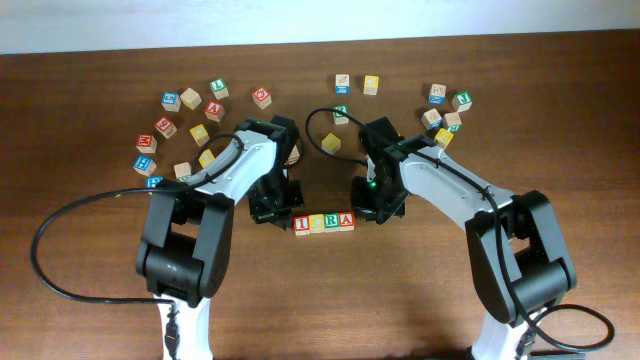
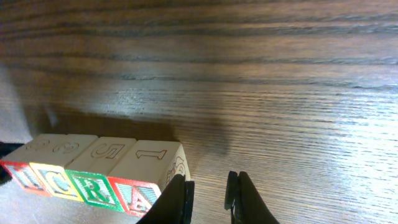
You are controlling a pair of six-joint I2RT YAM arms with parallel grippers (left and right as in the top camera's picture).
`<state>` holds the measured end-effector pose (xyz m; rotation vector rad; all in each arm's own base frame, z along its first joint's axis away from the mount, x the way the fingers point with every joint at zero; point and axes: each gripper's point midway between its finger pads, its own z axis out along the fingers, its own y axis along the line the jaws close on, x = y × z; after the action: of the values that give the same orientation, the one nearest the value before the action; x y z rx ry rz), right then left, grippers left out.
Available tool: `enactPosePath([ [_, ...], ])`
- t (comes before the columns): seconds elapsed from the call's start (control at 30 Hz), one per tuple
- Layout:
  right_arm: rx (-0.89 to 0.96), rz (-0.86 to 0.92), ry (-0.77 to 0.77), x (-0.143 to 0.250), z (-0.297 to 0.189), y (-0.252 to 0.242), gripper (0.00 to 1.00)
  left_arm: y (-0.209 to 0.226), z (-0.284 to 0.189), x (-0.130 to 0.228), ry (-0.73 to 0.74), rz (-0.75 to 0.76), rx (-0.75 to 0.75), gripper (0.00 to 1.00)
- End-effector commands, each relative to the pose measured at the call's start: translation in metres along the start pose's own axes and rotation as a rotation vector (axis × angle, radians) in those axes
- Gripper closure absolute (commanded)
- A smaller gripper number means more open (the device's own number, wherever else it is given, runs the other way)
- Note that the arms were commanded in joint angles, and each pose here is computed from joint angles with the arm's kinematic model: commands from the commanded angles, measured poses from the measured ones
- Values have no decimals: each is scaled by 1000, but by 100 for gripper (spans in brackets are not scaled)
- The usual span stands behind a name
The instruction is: Spell out ICRA
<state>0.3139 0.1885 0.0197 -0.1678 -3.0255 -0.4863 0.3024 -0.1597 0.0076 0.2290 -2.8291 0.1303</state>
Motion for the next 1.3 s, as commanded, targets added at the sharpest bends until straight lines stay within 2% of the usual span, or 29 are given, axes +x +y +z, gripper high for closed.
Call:
enactPosePath([
  [0.0, -11, -9, 13, 4, 2, 3, 95, 0, 4, 1, 15, 13, 6, 100],
  [0.87, -66, -38, 27, 10, 5, 21, 96, -10, 4, -7, -16, 25, 48, 100],
  [1.07, -62, -36, 24, 9, 5, 20, 95, -2, 4, -11, -38, 22, 8, 93],
  [1.1, -62, -35, 25, 9, 5, 20, 92, -2, 4, -11, -38, 22, 8, 93],
  [1.13, -62, -36, 24, 9, 5, 20, 85, -2, 4, -11, -38, 22, 8, 92],
  [1.27, -24, -19, 7, 6, 5, 13, 80, 1, 4, -11, -41, 20, -8, 83],
])
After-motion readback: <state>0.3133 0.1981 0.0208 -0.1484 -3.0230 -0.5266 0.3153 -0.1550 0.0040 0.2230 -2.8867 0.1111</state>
